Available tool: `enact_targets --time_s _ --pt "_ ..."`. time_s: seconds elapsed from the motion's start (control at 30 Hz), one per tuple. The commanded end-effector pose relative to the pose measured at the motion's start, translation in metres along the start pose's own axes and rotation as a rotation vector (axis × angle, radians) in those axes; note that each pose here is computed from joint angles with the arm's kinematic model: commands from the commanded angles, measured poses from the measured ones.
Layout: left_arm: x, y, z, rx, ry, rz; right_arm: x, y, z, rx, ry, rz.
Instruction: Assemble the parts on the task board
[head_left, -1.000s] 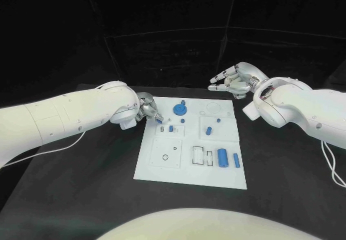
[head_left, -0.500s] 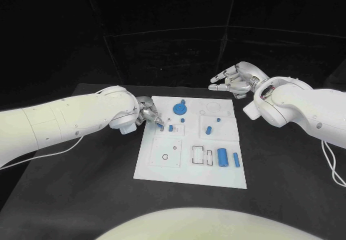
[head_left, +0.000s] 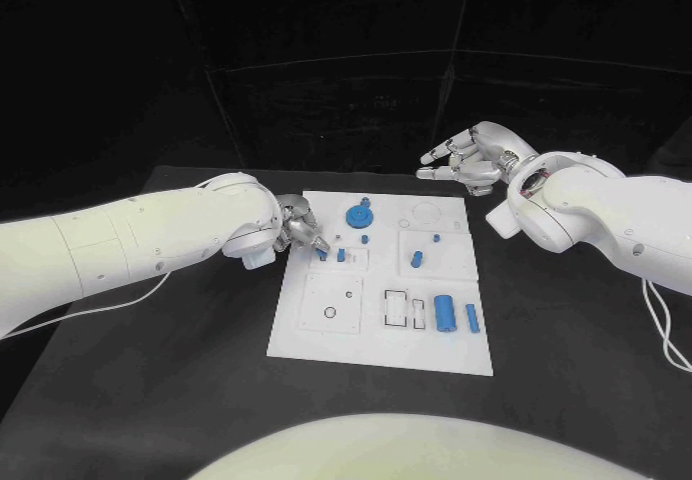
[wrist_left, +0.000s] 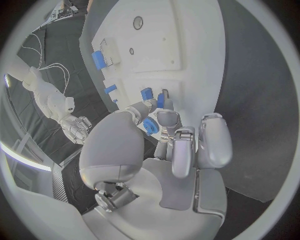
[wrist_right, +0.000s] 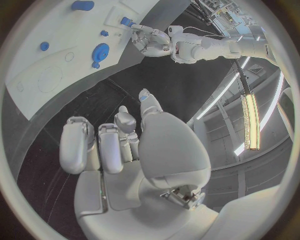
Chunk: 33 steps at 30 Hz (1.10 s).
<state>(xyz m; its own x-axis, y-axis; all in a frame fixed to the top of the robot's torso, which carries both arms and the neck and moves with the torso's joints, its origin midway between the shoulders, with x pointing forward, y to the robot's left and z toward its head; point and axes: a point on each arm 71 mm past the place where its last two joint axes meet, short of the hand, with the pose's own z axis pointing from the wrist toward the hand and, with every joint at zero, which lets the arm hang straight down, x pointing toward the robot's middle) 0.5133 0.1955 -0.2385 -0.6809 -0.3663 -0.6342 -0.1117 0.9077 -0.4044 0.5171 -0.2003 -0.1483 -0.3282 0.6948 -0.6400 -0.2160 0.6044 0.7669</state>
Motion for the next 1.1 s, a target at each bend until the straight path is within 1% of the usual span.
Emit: enact_targets --time_s 0.03,0.3,0.47,0.67,0.83,1.1 --pt "0.0018 0.0007 0.0014 -0.017 0.03 0.033 -0.0001 0.0019 0.0004 -0.01 0.004 -0.003" --pt "0.0014 0.003 0.0032 -0.034 0.033 0.044 -0.0003 0.0017 0.0002 -0.009 0.003 -0.003" --pt "0.0018 0.0031 0.0035 -0.037 0.038 0.048 -0.0002 0.0018 0.0002 -0.01 0.003 -0.004" --pt "0.0032 0.0021 0.0039 -0.038 0.05 0.056 -0.0002 0.0019 0.0001 -0.01 0.003 -0.004" --pt "0.0047 -0.0003 0.0045 -0.033 0.061 0.062 -0.0002 0.0019 0.0001 -0.01 0.003 -0.004" --pt "0.0046 -0.0016 0.0056 -0.034 0.059 0.063 -0.0002 0.0019 -0.0001 -0.01 0.004 -0.004"
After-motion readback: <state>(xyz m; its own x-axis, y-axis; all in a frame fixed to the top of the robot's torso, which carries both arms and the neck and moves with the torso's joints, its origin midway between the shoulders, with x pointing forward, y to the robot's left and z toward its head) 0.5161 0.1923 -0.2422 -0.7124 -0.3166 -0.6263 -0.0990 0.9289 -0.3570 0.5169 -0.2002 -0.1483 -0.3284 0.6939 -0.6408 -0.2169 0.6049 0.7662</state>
